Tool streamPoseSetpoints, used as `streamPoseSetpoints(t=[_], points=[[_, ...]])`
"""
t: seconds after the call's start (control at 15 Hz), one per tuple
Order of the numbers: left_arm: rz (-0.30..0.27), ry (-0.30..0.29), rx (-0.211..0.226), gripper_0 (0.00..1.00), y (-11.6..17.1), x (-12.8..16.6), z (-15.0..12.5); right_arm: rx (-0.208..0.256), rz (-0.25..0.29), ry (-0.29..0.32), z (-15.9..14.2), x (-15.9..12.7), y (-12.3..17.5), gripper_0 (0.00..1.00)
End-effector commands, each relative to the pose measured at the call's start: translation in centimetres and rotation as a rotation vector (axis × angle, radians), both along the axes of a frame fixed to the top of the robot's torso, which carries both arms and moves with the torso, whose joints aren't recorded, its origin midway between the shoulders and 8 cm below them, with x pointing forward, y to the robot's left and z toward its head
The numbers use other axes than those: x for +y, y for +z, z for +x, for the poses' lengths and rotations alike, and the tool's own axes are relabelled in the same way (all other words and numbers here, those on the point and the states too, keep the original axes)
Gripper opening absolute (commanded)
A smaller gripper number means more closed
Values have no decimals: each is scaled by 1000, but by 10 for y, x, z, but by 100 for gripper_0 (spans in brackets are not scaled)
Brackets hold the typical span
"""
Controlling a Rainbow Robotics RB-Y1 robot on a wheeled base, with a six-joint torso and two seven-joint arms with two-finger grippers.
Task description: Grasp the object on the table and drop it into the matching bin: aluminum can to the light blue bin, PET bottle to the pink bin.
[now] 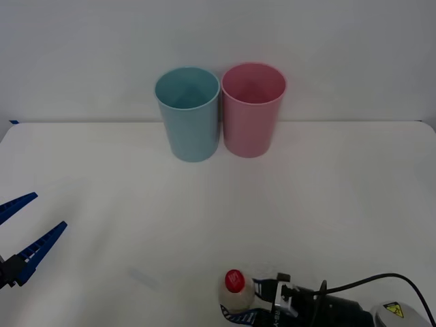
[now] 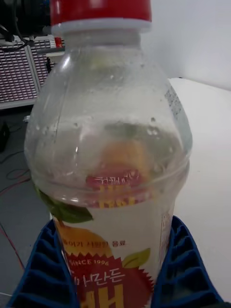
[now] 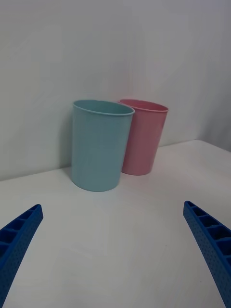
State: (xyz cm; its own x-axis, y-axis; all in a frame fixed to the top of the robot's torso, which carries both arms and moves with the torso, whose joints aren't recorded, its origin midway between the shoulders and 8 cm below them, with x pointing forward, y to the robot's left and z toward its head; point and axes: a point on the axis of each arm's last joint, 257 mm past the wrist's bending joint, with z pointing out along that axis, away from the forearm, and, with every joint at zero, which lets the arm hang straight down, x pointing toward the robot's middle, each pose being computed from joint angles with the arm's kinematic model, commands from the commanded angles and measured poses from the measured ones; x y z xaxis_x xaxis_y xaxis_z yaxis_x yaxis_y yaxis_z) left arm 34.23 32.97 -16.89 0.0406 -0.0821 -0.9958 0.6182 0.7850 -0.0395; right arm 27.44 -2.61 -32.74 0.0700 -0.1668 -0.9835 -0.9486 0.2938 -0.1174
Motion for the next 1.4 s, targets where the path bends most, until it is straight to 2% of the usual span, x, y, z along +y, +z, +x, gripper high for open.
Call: streamPoseSetpoints(t=[0.07,0.27,0.67,1.13,1.4], points=[[0,0,0,100,0,0,0,-4,5,-9,4,-3,3,0],[0,0,0,100,0,0,0,-22,20,-24,12,-6,14,0],[0,0,0,100,0,0,0,-102,74,-70,29,-14,69,0],[0,0,0,100,0,0,0,-53,206,-130,50,-25,155,0],[0,0,0,100,0,0,0,-51,302,-198,67,-34,218,0]])
